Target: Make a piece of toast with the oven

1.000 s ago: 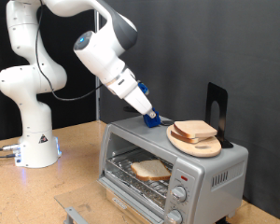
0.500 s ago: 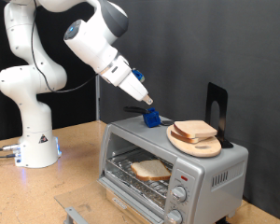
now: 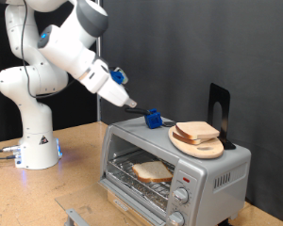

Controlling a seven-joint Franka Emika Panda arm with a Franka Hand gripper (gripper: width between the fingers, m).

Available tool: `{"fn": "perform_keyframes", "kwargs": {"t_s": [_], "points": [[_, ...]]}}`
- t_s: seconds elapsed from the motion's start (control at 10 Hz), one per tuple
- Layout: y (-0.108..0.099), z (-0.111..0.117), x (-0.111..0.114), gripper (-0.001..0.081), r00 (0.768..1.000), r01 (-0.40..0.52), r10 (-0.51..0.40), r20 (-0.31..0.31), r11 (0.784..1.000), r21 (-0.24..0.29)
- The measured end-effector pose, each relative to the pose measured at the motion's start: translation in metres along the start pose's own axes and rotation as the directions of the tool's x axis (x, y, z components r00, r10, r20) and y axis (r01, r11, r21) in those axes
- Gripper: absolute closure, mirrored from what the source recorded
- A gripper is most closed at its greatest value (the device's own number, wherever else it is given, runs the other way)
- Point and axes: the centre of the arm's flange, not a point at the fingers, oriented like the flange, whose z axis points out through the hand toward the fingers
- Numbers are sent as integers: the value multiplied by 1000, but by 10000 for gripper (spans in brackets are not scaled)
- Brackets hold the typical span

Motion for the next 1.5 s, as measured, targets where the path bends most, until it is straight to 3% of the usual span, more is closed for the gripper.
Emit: {"fn": "perform_keyframes", "kwargs": {"t_s": [0.4,0.7,0.9,1.0,1.2,1.3,1.5], "points": [[30,-56,-23,3,1000,-8,7,28,999,51],[48,-98,-43,3,1000,-23,24,-2,999,49],[48,-105,-49,3,1000,-30,31,-8,998,58],[46,-101,-55,3,996,-69,62,71,992,109],[62,-115,-73,3,964,-219,170,204,944,247],[73,-123,-81,3,939,-303,227,258,900,312],[99,-133,-89,3,865,-470,322,386,790,394]]}}
